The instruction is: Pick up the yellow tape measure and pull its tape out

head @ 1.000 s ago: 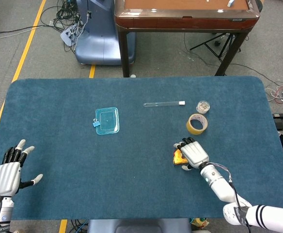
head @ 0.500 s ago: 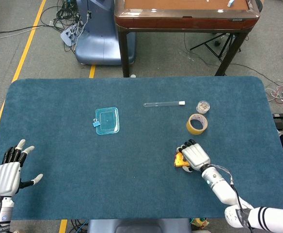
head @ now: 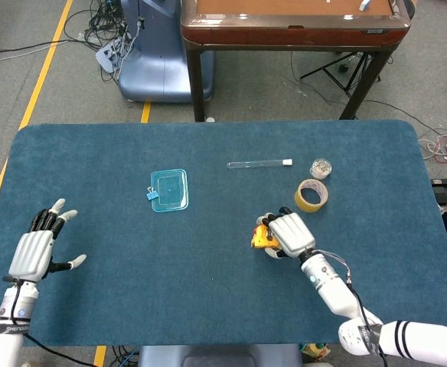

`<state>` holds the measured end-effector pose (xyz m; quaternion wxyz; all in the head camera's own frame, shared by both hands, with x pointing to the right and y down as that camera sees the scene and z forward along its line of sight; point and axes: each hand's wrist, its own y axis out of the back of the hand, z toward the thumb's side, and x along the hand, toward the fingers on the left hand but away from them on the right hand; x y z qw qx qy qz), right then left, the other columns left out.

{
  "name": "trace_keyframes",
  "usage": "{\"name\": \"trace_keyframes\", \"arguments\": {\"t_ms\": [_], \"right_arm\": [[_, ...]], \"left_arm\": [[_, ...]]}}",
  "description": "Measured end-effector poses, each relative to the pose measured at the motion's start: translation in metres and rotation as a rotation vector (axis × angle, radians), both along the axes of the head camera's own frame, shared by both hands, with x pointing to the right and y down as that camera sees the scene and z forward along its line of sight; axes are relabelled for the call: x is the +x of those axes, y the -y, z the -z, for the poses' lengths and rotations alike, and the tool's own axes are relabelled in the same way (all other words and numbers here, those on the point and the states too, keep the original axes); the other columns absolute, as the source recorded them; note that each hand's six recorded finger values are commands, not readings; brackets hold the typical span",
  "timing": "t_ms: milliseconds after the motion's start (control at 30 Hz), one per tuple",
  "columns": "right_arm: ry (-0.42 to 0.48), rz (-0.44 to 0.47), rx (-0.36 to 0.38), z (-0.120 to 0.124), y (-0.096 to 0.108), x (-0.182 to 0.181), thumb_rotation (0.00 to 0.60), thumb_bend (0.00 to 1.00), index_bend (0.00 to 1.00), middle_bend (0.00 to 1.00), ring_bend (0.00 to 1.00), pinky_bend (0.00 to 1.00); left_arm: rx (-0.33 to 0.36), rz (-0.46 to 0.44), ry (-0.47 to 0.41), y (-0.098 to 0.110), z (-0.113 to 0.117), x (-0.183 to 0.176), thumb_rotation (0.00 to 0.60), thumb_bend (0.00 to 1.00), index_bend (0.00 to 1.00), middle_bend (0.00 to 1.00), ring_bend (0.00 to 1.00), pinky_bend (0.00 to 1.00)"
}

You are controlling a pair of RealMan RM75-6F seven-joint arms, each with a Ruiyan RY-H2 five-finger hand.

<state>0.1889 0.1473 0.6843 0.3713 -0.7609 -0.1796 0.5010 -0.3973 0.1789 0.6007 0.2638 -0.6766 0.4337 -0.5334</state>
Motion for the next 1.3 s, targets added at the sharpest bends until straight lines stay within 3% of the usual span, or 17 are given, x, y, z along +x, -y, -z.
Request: {"name": "trace_keyframes", "arguments": {"t_ms": [233,667,1300], "right_arm": [[0.042,-0.027,0.0,0.01,0.01,-0.038,0.6,0.61,0.62,0.64,0.54,0.35],[0.149,-0.102,-0.043,0.026,0.014,-0.109,0.6,0.63,0.64,0.66,0.61,0.44],[0.168,-0.128,-0.082,0.018,0.02,-0.162,0.6,0.63,0.65,0.67,0.63,0.46]], "left_arm": [[-0.029,0.026,-0.08,0.025,-0.013,0.022,0.6,0.12,0.0,0.0,0.0,0.0],[-0.092,0.085,-0.21,0.032,-0.032,0.065,0.6,0.12,0.0,0.0,0.0,0.0],[-0.143,0.104,-0.349,0.033,-0.058,0.113,0.6,0.12,0.0,0.0,0.0,0.0]]}}
